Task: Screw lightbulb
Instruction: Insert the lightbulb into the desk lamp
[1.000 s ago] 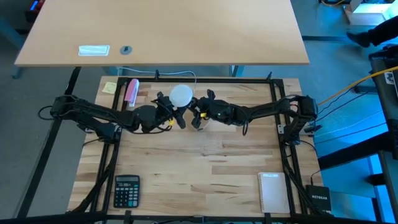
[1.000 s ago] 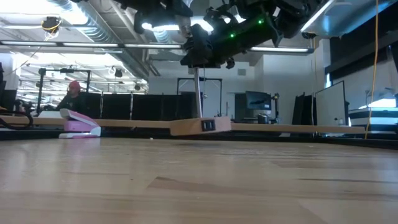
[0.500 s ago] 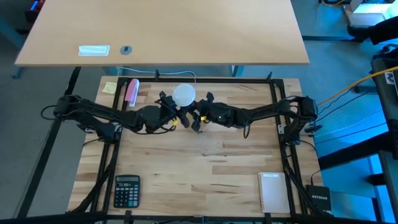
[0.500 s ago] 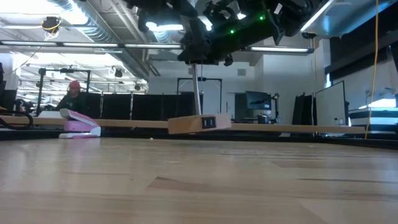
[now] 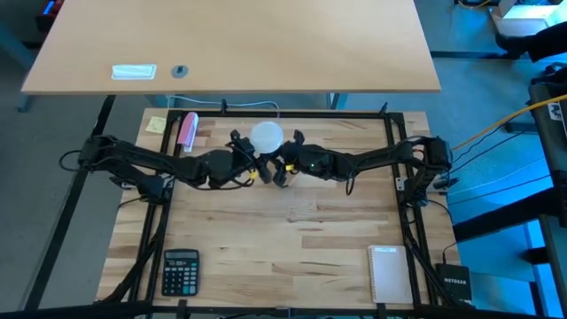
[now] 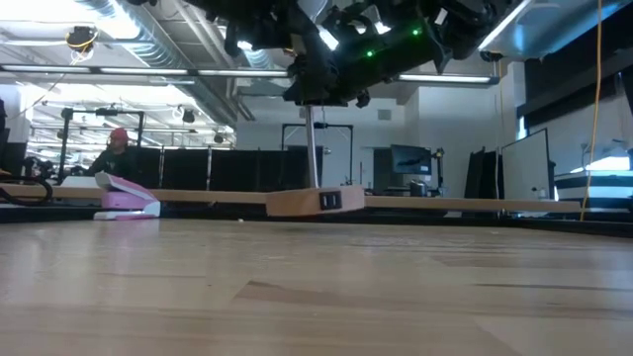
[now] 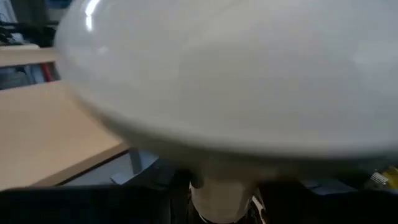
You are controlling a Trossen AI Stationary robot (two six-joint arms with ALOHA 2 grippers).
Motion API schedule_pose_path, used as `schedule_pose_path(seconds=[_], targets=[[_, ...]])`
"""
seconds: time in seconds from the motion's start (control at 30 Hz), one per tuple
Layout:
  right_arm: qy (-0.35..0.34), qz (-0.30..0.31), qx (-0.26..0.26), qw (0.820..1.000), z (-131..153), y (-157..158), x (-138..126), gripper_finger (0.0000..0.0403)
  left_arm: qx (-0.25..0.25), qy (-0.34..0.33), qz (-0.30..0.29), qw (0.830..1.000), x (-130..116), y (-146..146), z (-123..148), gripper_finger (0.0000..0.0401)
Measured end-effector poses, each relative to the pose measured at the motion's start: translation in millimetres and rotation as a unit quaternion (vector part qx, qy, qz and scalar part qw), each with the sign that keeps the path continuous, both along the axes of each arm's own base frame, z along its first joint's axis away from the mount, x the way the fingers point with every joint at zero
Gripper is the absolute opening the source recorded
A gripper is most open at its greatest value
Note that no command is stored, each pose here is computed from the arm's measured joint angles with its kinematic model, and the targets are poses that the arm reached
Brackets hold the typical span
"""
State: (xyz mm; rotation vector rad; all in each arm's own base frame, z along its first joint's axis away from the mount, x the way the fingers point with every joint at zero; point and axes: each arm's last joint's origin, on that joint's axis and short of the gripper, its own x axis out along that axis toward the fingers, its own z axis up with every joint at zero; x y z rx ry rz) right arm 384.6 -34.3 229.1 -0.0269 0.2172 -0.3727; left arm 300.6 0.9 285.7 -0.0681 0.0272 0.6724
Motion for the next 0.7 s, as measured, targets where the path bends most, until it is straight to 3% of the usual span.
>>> schedule_pose_path(seconds=[0.17,0.33,0.5,0.7], targets=[[-0.019,0.049,0.01,0.999,16,3,-6,0.0148,-0.011,-0.003,-0.03,0.999,-9,0,12,0.0137],[-0.04,0.119,0.033,0.992,27,8,-9,0.0148,-0.017,-0.012,-0.096,0.995,-12,-3,19,0.0137],[-0.031,0.202,0.073,0.976,25,13,-10,0.0148,-0.033,0.007,-0.138,0.99,-11,-3,14,0.0137],[-0.025,0.267,0.085,0.96,26,16,-10,0.0148,-0.043,0.015,-0.207,0.977,-10,-3,13,0.0137]])
